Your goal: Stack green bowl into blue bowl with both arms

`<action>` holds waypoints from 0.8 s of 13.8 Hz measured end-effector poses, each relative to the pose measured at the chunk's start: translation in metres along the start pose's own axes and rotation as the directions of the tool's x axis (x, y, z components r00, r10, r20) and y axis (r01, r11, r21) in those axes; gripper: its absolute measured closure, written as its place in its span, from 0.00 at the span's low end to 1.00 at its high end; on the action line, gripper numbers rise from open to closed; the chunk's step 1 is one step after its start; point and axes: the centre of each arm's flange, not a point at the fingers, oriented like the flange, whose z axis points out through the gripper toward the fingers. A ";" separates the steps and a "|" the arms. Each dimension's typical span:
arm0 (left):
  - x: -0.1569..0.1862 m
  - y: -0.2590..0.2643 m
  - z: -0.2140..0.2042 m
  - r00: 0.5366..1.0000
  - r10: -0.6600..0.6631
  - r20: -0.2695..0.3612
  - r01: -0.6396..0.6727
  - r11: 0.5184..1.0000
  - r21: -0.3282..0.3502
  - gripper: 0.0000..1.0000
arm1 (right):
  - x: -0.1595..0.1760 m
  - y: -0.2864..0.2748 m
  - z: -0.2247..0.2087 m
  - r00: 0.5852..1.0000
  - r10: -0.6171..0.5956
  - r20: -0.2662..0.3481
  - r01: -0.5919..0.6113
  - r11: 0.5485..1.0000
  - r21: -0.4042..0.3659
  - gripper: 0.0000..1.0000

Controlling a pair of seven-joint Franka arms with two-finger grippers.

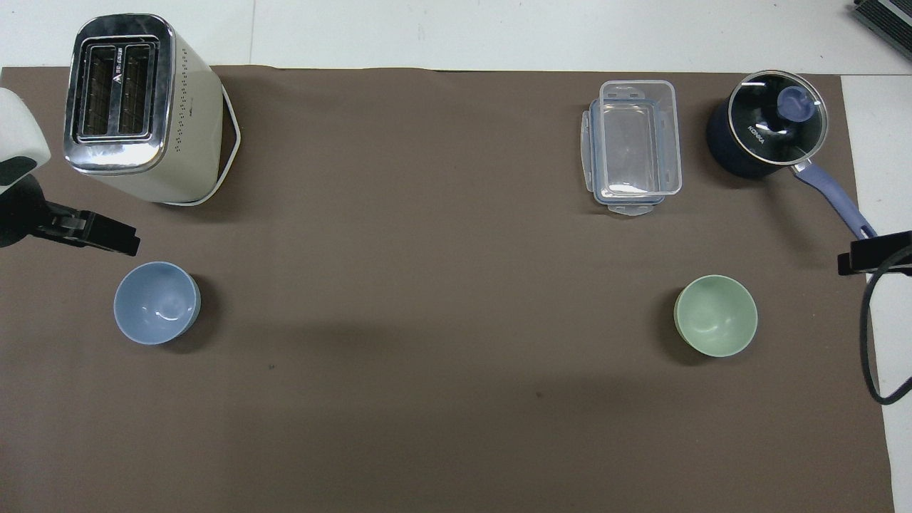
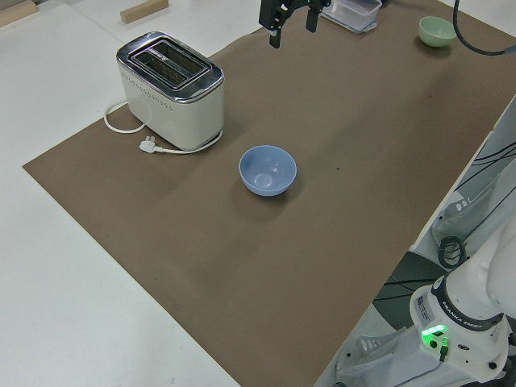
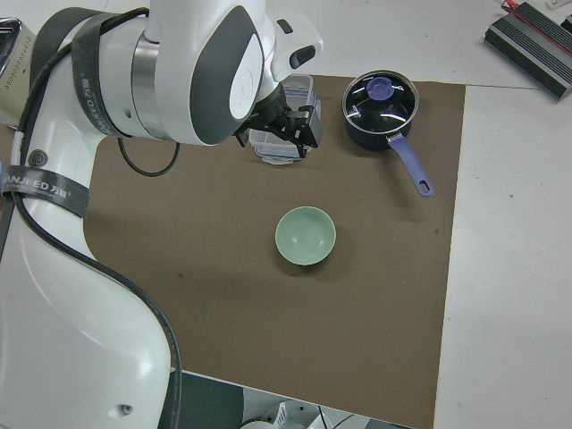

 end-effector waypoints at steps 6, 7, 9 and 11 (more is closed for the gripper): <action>0.000 0.001 0.000 1.000 0.002 0.000 -0.002 1.000 0.000 0.00 | 0.000 0.000 0.000 1.000 0.000 0.000 0.000 1.000 0.000 0.00; 0.000 0.002 0.000 1.000 0.003 0.000 -0.003 1.000 0.000 0.00 | 0.000 0.000 0.000 1.000 0.000 0.000 0.000 1.000 0.000 0.00; 0.001 0.003 0.000 1.000 0.006 0.000 -0.006 1.000 0.000 0.00 | 0.000 0.000 0.000 1.000 0.000 0.000 0.000 1.000 0.000 0.00; 0.001 0.004 0.000 1.000 0.007 0.000 -0.007 1.000 0.000 0.00 | 0.000 0.000 0.000 1.000 0.000 0.000 0.000 1.000 0.000 0.00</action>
